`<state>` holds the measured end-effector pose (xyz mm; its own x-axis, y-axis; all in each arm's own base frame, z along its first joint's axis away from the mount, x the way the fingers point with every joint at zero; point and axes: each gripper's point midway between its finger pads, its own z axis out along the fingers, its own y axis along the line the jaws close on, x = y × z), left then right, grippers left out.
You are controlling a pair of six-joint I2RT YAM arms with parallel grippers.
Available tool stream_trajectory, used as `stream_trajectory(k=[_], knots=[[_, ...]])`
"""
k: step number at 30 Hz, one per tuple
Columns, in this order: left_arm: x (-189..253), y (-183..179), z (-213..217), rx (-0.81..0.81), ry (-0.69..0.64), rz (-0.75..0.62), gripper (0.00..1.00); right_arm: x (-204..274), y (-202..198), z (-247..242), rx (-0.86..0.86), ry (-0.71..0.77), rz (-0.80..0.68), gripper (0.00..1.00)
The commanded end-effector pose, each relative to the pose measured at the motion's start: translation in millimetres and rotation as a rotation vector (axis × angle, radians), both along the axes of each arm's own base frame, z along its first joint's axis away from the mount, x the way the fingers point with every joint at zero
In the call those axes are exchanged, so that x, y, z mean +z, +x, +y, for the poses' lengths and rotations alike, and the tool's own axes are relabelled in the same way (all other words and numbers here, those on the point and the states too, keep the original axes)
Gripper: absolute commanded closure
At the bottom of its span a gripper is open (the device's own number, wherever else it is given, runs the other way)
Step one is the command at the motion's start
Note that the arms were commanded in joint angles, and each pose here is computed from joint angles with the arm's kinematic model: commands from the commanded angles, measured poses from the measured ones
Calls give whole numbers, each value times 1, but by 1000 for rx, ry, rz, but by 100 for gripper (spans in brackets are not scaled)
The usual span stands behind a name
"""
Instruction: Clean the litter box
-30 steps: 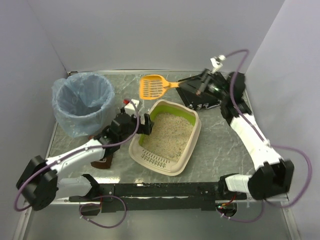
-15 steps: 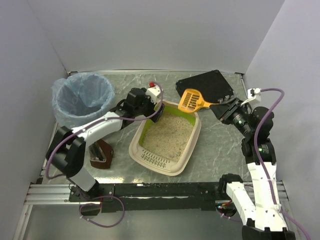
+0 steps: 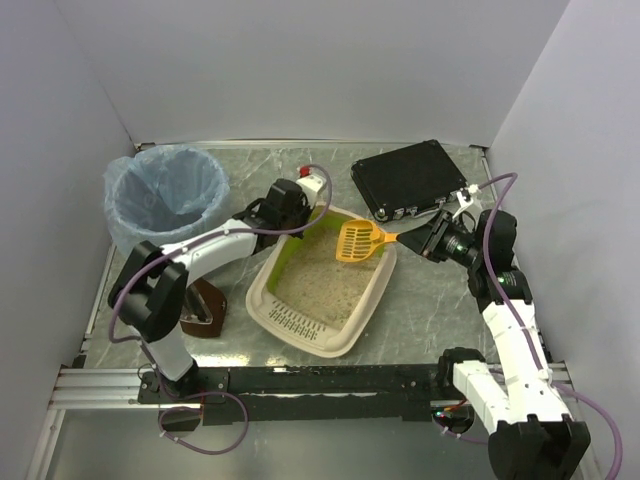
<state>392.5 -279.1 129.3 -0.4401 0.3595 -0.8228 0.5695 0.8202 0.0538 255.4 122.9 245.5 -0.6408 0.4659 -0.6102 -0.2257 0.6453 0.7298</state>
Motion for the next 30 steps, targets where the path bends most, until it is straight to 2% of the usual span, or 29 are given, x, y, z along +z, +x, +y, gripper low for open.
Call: stream_trajectory(k=[1, 3, 4, 6, 7, 8, 10, 11, 12, 13, 14, 15, 17, 18, 21, 24, 25, 26, 27, 28, 29, 30], knots=[[23, -24, 18, 301, -127, 29, 99, 24, 6, 13, 67, -21, -110, 100], [27, -32, 28, 448, -164, 32, 99, 23, 8, 19, 87, -24, -107, 100], [21, -39, 46, 622, -181, 84, 99, 24, 10, 20, 90, -25, -110, 100], [14, -48, 64, 795, -199, 129, 99, 23, 12, 29, 111, -42, -119, 100], [18, -47, 69, 933, -290, 137, 99, 23, 11, 33, 121, -50, -119, 100], [6, -61, 85, 1009, -235, 177, 99, 21, 14, 36, 130, -67, -116, 100], [5, -68, 85, 1100, -319, 207, 99, 22, 14, 44, 142, -95, -120, 100], [12, -68, 77, 1075, -377, 224, 97, 16, 15, 45, 146, -112, -100, 100], [14, -72, 72, 1060, -404, 238, 74, 15, 15, 48, 152, -121, -93, 100], [12, -77, 69, 1050, -426, 244, 59, 13, 18, 44, 121, -134, -80, 100], [24, -79, 64, 1011, -464, 227, 52, 7, 18, 43, 109, -140, -56, 100], [28, -84, 58, 986, -471, 214, 33, 5, 19, 40, 98, -147, -47, 100], [38, -90, 58, 960, -467, 180, 16, 5, 19, 36, 71, -155, -49, 100], [42, -94, 57, 940, -445, 149, 2, 3, 19, 35, 66, -158, -48, 100], [60, -94, 57, 834, -384, 92, 1, 5, 19, 30, 41, -182, -45, 100], [91, -88, 50, 643, -315, -5, 1, 6, 19, 22, 21, -207, -43, 100], [107, -82, 36, 489, -276, -71, 1, 3, 17, 20, 18, -215, -27, 100], [116, -78, 33, 446, -265, -102, 1, 2, 18, 17, 10, -220, -24, 100], [121, -73, 28, 392, -256, -118, 3, 1, 18, 15, 2, -226, -19, 100], [129, -73, 11, 240, -253, -110, 3, -1, 17, 14, 1, -228, -17, 100], [133, -62, 0, 177, -277, -119, 3, 1, 16, 14, -2, -225, -23, 100], [131, -46, 8, 137, -268, -116, 3, -2, 15, 12, -7, -224, -20, 100]])
